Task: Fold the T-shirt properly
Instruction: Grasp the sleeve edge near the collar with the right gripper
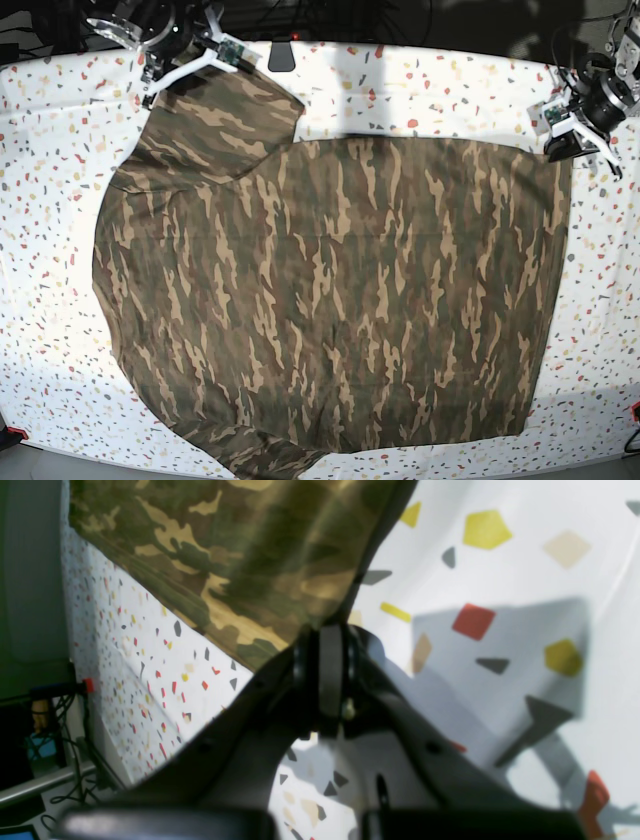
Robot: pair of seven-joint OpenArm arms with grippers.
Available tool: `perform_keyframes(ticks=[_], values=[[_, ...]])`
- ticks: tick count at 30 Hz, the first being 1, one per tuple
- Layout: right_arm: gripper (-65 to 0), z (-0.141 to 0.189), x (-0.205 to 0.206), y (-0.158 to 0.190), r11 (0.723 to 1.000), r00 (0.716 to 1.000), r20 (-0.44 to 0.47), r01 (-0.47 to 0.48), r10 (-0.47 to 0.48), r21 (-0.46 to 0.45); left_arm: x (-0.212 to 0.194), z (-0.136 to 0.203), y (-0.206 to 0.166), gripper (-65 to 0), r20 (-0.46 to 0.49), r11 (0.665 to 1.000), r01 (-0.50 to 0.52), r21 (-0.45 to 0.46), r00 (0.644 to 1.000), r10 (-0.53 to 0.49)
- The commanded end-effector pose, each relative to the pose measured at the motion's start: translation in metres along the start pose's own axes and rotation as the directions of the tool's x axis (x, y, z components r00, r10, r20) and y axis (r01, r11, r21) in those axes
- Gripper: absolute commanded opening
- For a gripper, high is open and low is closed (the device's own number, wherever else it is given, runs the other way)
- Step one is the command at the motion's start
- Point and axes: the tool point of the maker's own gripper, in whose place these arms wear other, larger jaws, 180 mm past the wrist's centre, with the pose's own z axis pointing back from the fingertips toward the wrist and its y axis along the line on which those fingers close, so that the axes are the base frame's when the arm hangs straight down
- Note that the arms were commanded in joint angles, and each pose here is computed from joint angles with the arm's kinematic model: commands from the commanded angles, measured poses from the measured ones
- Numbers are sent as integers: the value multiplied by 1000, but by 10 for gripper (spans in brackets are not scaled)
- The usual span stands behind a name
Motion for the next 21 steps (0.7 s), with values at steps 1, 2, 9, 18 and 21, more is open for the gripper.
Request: perform_keyframes(ticks=[1, 2, 9, 18, 21], values=[[-310, 5, -16, -8, 999, 997, -75, -26, 24, -34, -2, 3, 5, -650, 0, 1000, 15, -2, 1000, -15], [-310, 6, -16, -12, 998, 997, -72, -17, 13, -53, -2, 3, 5, -650, 0, 1000, 15, -3, 1000, -15], [-310, 6, -5, -18, 997, 1000, -14, -5, 4, -79, -2, 3, 5, -650, 0, 1000, 15, -2, 1000, -15], [-316, 6, 2, -18, 997, 1000, 24, 9, -7, -80, -2, 3, 5, -650, -1, 1000, 15, -2, 1000, -15], [-399, 6, 2, -18, 997, 1000, 24, 8, -6, -80, -2, 3, 5, -650, 0, 1000, 14, -2, 1000, -14]])
